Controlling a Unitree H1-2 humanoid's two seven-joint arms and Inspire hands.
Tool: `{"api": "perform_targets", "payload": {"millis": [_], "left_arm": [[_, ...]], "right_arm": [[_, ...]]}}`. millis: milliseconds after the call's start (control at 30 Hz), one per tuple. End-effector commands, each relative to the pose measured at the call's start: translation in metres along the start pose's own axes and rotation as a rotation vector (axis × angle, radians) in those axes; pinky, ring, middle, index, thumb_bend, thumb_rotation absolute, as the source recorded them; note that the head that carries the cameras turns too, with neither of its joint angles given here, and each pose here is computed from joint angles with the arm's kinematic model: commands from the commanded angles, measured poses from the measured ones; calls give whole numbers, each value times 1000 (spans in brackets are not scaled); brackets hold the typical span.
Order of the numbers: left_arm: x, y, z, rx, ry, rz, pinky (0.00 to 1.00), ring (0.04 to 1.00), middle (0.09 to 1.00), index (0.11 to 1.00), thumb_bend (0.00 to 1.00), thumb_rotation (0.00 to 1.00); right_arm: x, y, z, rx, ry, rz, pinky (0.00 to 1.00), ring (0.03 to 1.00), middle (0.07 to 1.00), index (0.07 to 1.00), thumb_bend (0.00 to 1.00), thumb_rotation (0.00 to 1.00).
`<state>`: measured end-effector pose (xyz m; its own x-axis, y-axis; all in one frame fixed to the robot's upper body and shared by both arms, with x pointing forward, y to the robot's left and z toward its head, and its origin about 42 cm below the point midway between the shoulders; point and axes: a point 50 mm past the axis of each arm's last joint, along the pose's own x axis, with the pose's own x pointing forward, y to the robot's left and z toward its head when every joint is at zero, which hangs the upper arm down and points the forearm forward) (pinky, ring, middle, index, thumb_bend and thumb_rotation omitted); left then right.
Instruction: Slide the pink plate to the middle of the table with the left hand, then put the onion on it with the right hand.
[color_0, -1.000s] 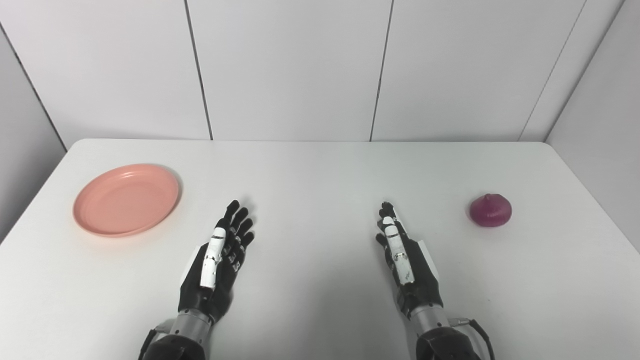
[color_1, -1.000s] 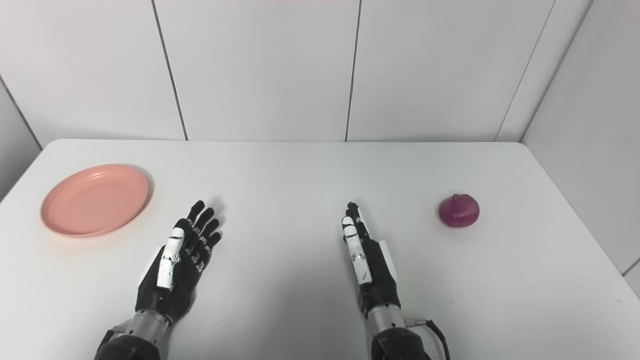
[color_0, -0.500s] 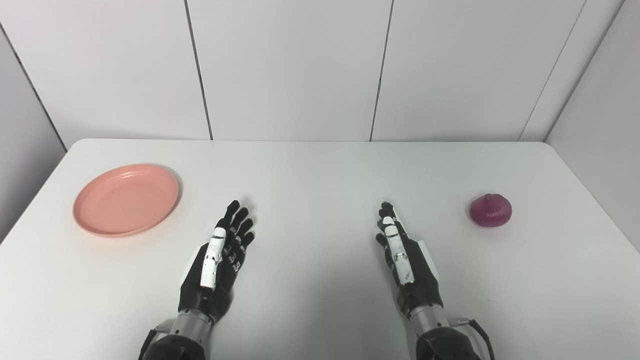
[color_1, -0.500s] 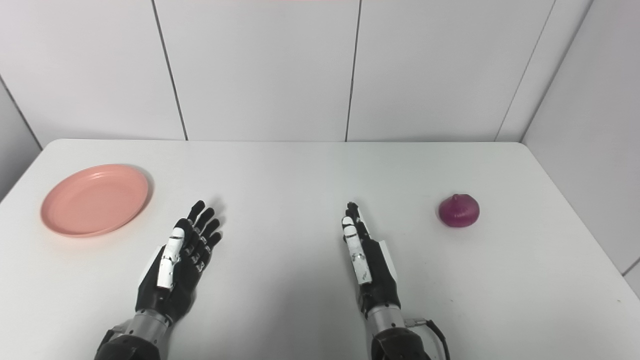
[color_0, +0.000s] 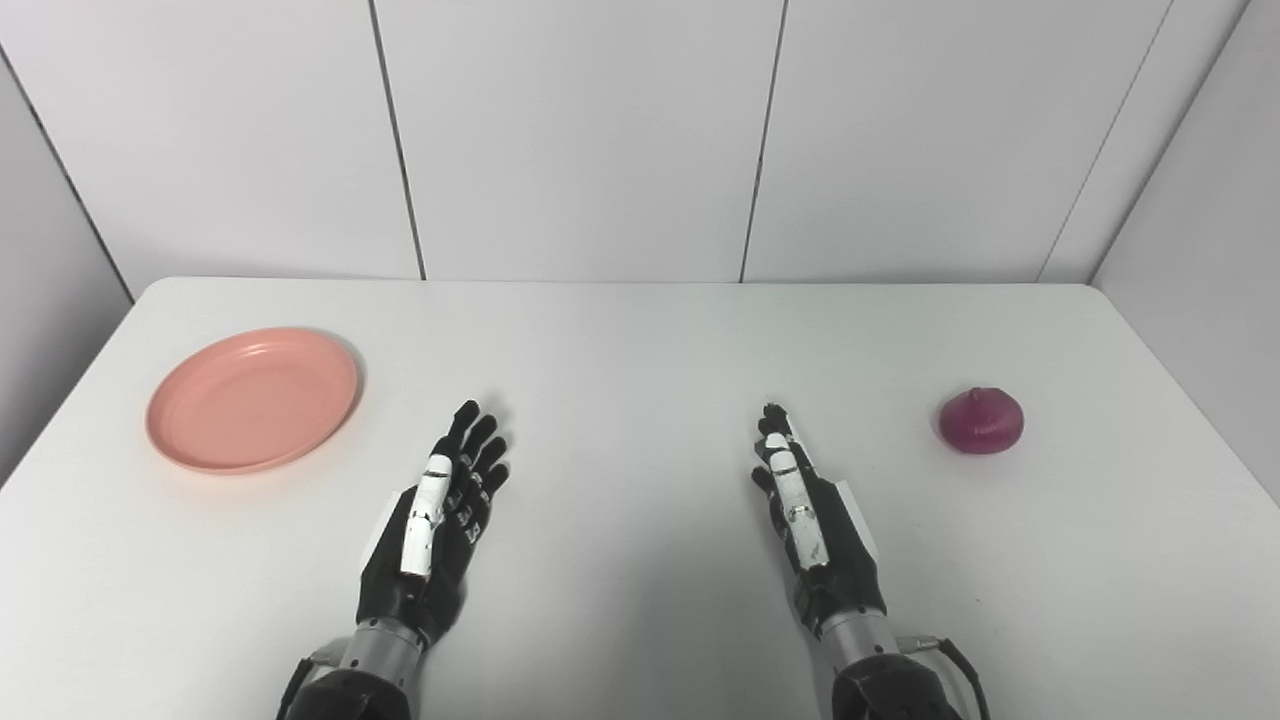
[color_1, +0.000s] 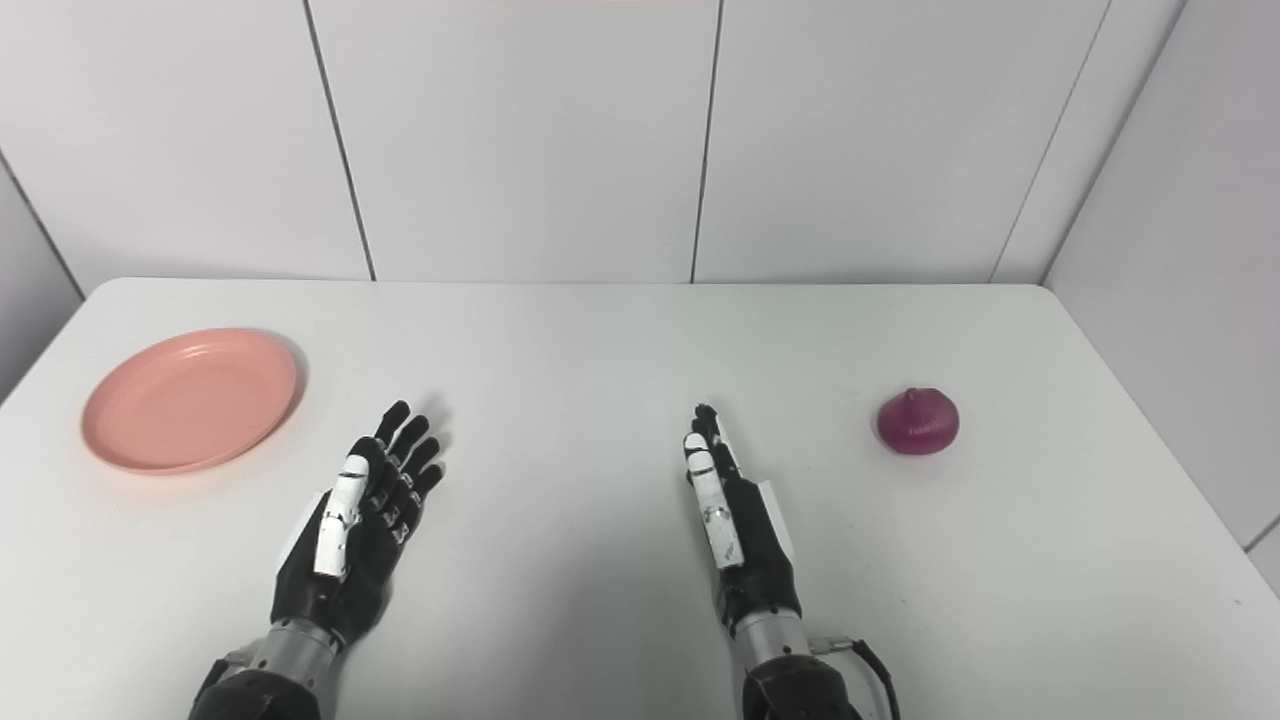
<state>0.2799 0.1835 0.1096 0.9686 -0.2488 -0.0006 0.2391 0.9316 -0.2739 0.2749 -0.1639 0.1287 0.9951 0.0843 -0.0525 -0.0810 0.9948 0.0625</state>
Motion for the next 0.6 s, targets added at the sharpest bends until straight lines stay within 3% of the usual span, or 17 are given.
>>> {"api": "perform_targets", "payload": {"millis": [0, 567], "left_arm": [[-2, 3, 8, 25, -33, -10, 1000, 994, 1000, 996, 430, 1000], [-2, 4, 8, 24, -31, 0, 1000, 992, 999, 991, 431, 1000]], "right_arm": [[5, 3, 17, 3, -98, 20, 1000, 994, 992, 986, 232, 1000], [4, 4, 20, 7, -98, 18, 1000, 997, 996, 992, 224, 1000]]}}
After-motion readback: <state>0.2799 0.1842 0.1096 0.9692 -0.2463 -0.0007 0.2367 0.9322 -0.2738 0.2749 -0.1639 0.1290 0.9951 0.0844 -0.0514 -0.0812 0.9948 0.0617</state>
